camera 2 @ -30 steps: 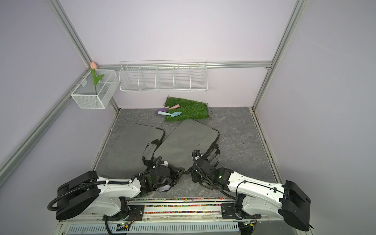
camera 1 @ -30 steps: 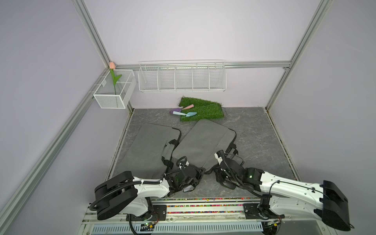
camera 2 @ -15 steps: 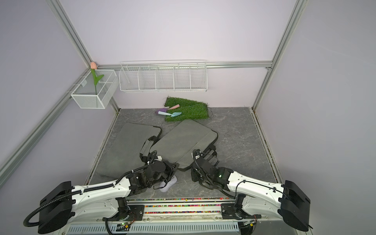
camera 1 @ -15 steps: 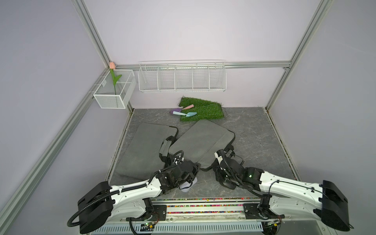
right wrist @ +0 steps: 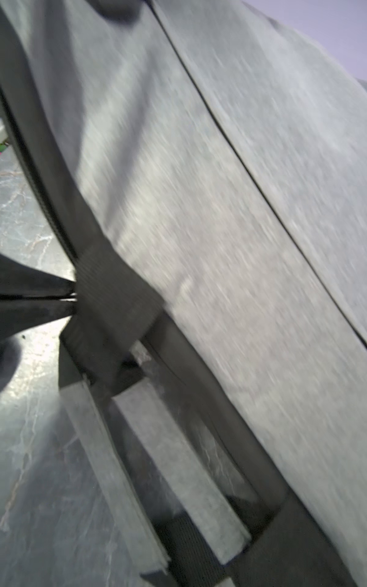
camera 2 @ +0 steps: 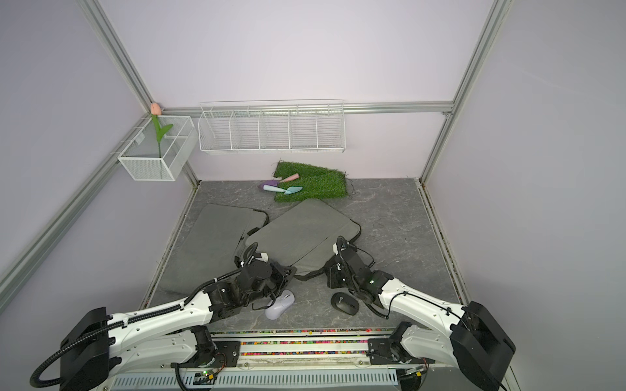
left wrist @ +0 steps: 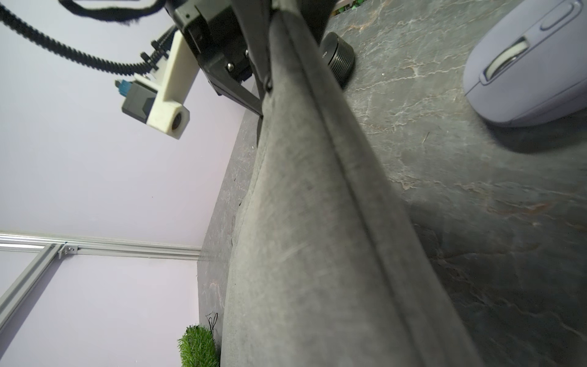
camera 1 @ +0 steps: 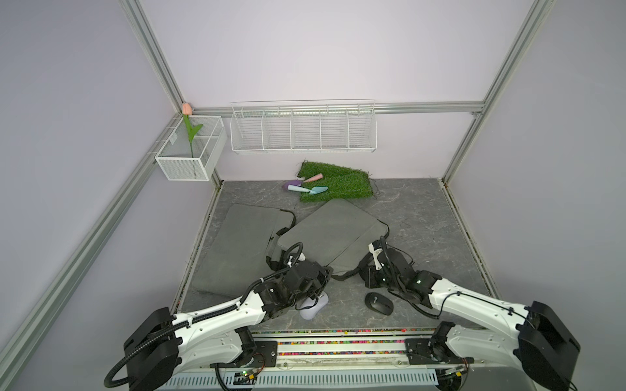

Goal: Put the mouse into the laptop bag
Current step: Unzip the zipper on the zippered laptop bag.

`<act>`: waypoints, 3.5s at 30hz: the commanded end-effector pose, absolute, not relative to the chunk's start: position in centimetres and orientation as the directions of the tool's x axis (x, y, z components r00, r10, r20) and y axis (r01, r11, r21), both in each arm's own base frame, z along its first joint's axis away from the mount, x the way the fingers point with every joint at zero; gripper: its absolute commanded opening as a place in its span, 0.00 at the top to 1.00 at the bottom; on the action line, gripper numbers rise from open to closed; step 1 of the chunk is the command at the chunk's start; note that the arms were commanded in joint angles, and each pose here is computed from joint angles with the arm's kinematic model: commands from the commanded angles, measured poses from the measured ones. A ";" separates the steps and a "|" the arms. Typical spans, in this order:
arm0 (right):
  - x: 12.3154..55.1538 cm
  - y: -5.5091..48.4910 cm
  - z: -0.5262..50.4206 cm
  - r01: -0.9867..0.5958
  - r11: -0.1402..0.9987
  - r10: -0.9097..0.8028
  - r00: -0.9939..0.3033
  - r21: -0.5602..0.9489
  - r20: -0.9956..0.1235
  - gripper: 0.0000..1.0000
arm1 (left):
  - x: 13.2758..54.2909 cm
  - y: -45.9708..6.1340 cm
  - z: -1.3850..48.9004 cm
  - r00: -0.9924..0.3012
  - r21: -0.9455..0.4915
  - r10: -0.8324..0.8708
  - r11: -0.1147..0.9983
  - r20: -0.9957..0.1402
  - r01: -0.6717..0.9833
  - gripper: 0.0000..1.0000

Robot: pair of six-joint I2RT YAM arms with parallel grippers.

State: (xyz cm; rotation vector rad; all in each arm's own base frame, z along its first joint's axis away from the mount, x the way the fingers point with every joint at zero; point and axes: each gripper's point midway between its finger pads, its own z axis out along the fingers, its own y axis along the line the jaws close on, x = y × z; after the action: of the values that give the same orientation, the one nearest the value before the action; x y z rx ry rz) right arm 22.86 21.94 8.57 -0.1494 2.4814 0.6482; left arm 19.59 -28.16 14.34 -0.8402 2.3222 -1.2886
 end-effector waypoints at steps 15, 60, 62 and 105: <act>26.2 10.1 2.9 0.189 0.936 0.305 -0.856 0.296 -0.418 0.94 | 22.3 -23.3 22.9 -0.627 -0.920 -0.774 0.308 -0.094 -0.243 1.00; 21.0 15.0 7.2 -0.032 0.916 0.168 -0.875 0.401 -0.454 0.94 | 40.2 -25.2 10.9 -0.722 -0.650 -0.683 0.601 -0.116 -0.464 0.77; 21.2 16.0 6.7 -0.053 0.922 0.137 -0.882 0.382 -0.451 0.94 | 40.0 -25.1 10.8 -0.723 -0.648 -0.683 0.600 -0.109 -0.469 0.51; 19.3 28.8 13.2 -0.487 0.724 -0.129 -0.792 0.489 -0.597 0.94 | 20.9 -34.1 11.4 -0.772 -0.847 -0.619 0.326 0.144 -0.419 0.39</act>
State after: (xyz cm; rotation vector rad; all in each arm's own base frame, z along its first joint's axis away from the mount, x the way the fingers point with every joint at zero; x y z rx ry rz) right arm 18.41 27.57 10.48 -0.4496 2.5061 0.8150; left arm 19.76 -34.50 9.80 -0.9111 2.4412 -1.4613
